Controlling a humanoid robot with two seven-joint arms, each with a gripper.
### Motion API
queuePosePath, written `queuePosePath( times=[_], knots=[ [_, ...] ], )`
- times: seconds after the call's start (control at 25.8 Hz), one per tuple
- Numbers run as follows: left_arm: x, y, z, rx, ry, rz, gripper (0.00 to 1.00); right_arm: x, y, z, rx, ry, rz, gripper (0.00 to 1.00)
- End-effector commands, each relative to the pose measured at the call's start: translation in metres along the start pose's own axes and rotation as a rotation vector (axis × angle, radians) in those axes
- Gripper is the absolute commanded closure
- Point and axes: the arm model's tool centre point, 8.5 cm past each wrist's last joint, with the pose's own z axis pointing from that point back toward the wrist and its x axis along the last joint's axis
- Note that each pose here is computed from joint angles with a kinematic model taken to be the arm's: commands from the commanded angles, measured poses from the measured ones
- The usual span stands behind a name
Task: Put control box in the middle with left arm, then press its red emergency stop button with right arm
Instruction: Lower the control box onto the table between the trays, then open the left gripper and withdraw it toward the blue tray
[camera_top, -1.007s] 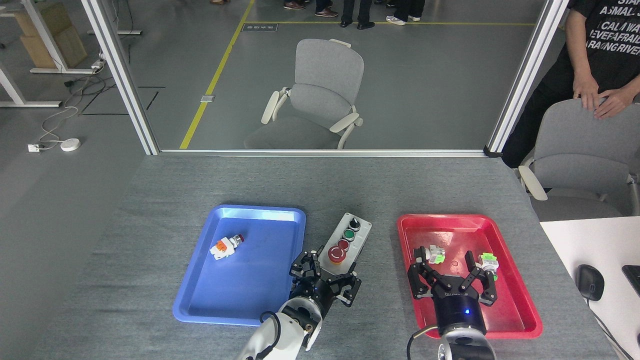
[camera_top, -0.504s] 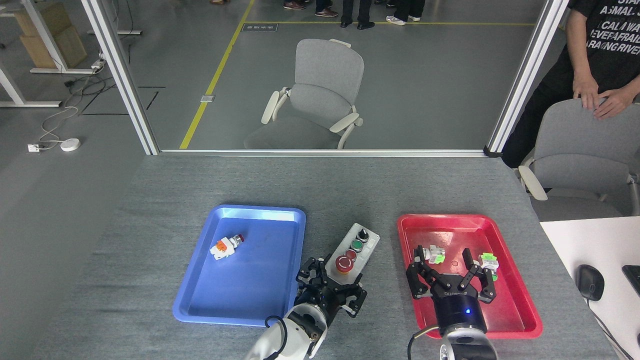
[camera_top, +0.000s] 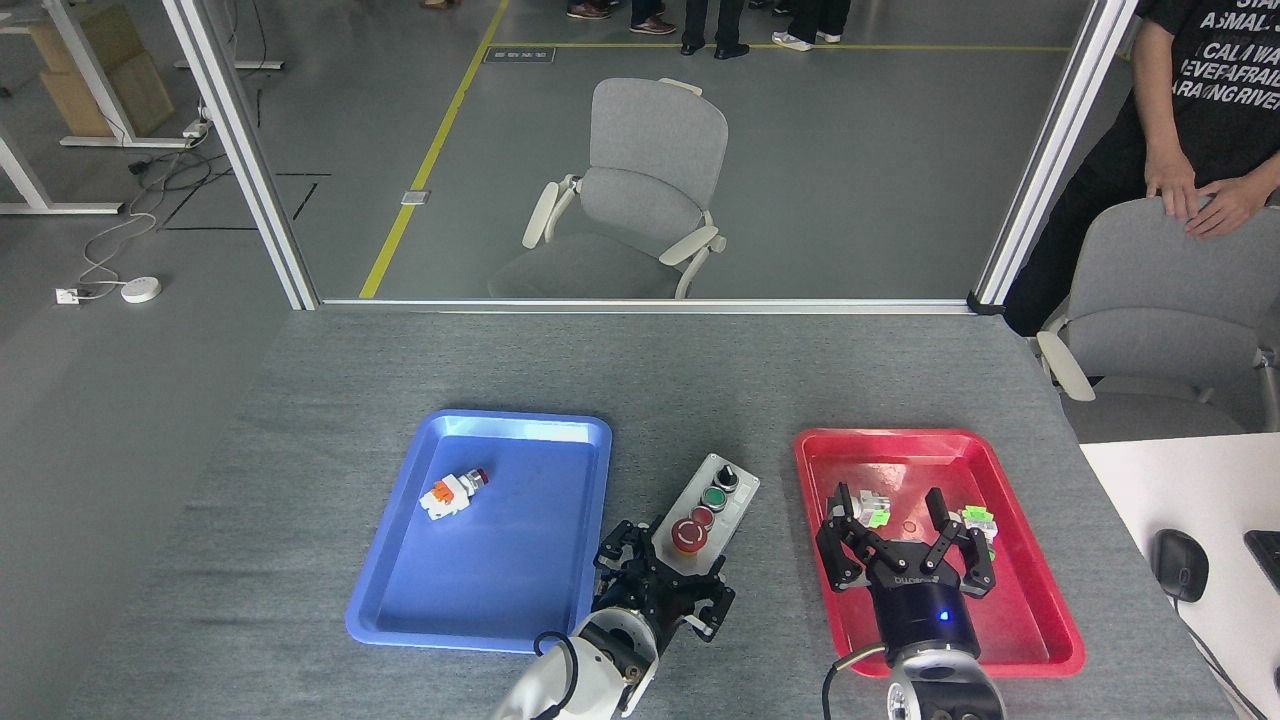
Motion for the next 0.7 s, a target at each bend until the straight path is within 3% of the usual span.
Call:
queuePosePath(
  times=[0.0,0.23,0.35,0.58,0.66],
  knots=[
    [0.001,0.007,0.001,0.026,0.001,0.011,0.07,-0.001,0.002,0.001,0.014,0.002,0.003,0.02],
    [0.019,0.019,0.019,0.105,-0.040,0.063,0.03,-0.006,0.001,0.001,0.014,0.006,0.019,0.02],
    [-0.010,-0.003,0.040,0.101,-0.006,0.053,0.03,-0.002,0.005,0.003,0.024,0.007,0.019,0.08],
    [-0.055,-0.013,0.084,0.169,0.080,0.130,0.02,-0.002,0.005,0.003,0.026,-0.006,0.036,0.11],
    [-0.072,-0.019,0.096,0.185,0.127,0.163,0.02,0.003,0.007,0.003,0.036,-0.026,0.047,0.17]
  ],
)
